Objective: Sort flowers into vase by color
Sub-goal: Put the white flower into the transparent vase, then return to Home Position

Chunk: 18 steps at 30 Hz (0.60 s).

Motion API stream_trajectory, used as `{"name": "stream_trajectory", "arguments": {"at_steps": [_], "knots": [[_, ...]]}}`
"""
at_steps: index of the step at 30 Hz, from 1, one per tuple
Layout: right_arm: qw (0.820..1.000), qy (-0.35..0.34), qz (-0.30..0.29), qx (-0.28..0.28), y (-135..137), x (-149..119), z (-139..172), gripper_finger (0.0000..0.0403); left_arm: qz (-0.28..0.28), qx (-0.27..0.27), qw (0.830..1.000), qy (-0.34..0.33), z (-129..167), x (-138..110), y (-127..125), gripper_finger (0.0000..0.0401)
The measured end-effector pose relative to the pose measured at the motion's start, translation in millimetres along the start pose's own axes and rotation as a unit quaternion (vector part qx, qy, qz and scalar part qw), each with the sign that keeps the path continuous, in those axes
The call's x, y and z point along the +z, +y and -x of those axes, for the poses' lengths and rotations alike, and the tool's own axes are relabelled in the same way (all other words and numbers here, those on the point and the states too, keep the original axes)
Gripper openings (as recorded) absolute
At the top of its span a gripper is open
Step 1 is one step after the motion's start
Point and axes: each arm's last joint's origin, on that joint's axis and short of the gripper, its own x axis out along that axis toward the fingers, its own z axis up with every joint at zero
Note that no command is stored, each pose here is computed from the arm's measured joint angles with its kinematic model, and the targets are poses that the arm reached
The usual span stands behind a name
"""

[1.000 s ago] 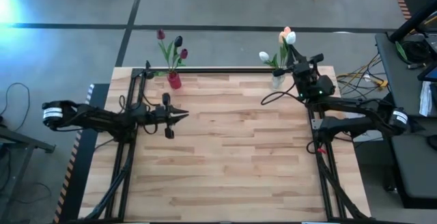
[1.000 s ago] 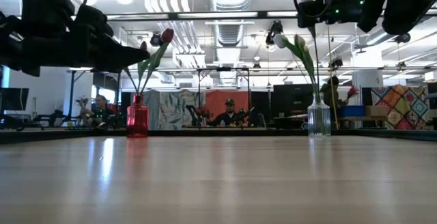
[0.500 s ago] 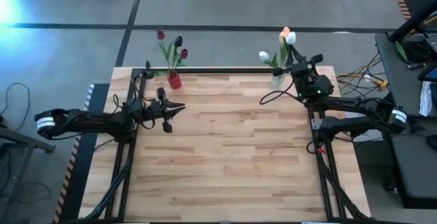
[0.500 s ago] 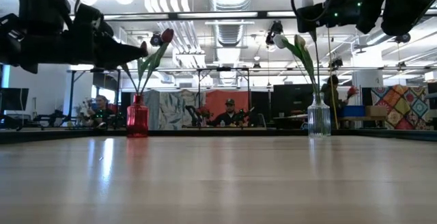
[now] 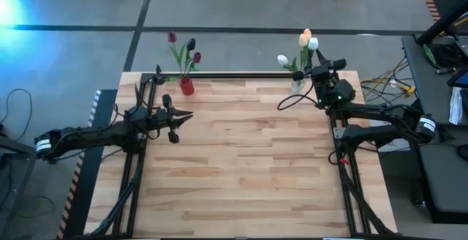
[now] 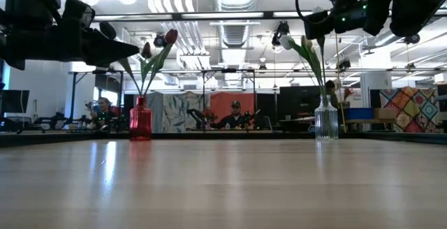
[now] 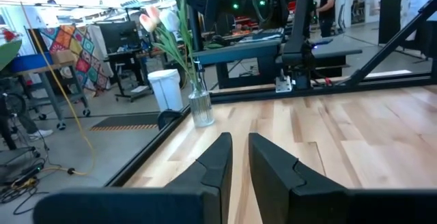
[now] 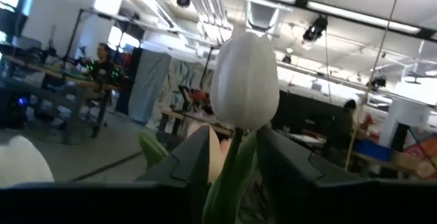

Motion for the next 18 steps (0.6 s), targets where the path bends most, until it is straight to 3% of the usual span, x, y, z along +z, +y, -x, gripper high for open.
{"name": "stream_trajectory", "arguments": {"at_steps": [7,18], "knots": [[0.999,0.048,0.023,-0.007,3.3,-7.4,0.6,0.0141,-0.002,0.001,1.0,-0.002,8.3,2.3,-0.5,0.0035],[0.987,0.162,0.003,0.013,10.6,-13.9,-4.1,0.0192,0.0,0.01,1.0,0.01,17.5,1.1,-1.2,0.0035]]}}
